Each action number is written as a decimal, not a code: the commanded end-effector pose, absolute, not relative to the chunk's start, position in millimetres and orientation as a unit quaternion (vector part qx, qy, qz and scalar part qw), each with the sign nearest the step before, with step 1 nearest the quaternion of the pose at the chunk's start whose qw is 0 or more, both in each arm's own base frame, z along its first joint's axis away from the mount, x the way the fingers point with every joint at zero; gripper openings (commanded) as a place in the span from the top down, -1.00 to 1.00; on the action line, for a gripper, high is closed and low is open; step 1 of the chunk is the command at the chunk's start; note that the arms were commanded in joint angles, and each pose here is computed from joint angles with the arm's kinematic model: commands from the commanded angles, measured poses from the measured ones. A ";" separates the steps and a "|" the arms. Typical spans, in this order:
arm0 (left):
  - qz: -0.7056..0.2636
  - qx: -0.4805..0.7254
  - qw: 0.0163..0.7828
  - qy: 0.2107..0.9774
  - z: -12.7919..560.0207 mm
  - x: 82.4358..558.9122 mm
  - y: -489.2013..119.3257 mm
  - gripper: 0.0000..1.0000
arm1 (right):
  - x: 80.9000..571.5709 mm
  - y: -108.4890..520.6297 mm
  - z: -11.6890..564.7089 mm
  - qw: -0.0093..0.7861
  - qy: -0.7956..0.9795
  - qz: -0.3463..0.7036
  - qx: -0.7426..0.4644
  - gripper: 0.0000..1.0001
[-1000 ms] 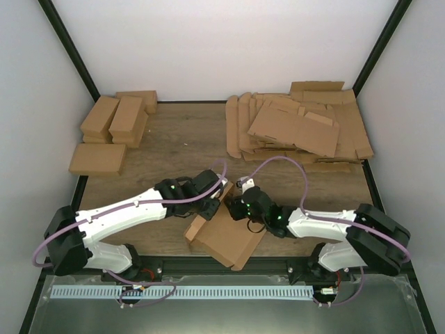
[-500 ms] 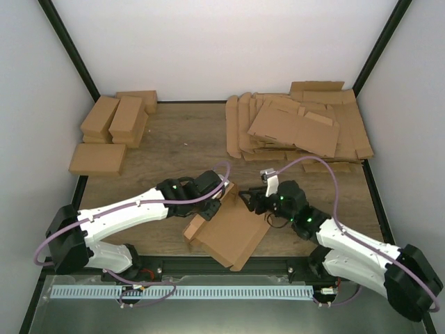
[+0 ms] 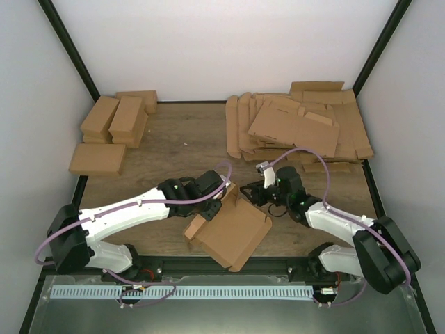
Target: Fold the paper box
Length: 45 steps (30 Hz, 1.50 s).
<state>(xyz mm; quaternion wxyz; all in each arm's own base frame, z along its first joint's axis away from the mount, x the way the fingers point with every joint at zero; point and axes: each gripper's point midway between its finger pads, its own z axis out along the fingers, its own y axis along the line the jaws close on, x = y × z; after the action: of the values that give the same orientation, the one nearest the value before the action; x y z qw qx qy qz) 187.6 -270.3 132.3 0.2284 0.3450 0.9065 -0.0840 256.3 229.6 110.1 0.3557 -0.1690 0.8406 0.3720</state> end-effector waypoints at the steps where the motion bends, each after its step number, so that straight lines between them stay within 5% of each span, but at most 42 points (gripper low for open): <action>1: -0.078 0.368 0.201 0.904 123.0 178.0 -268.9 0.44 | 257.0 247.3 127.4 0.395 0.794 0.386 -0.255 0.22; 17: -0.132 0.387 0.193 0.892 132.9 167.9 -286.6 0.44 | 253.2 271.5 110.9 0.426 0.765 0.358 -0.324 0.29; 32: -0.164 0.349 0.189 0.903 143.3 169.9 -297.7 0.44 | 271.6 268.9 100.5 0.479 0.796 0.260 -0.264 0.99; 36: -0.163 0.342 0.188 0.906 141.5 170.9 -297.8 0.44 | 273.8 256.5 97.9 0.493 0.810 0.236 -0.213 0.91; 39: -0.156 0.339 0.187 0.909 137.1 170.8 -294.0 0.43 | 263.7 255.8 97.2 0.493 0.804 0.252 -0.217 0.44; 45: -0.149 0.335 0.193 0.910 136.9 171.9 -289.5 0.43 | 257.3 257.2 88.8 0.479 0.807 0.253 -0.237 0.51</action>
<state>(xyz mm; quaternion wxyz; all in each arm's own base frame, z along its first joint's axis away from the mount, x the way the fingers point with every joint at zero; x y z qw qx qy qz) 178.8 -289.3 139.1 0.2031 0.3325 0.9100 -0.1421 252.5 257.5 82.4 0.4643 -0.2475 0.8104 0.2578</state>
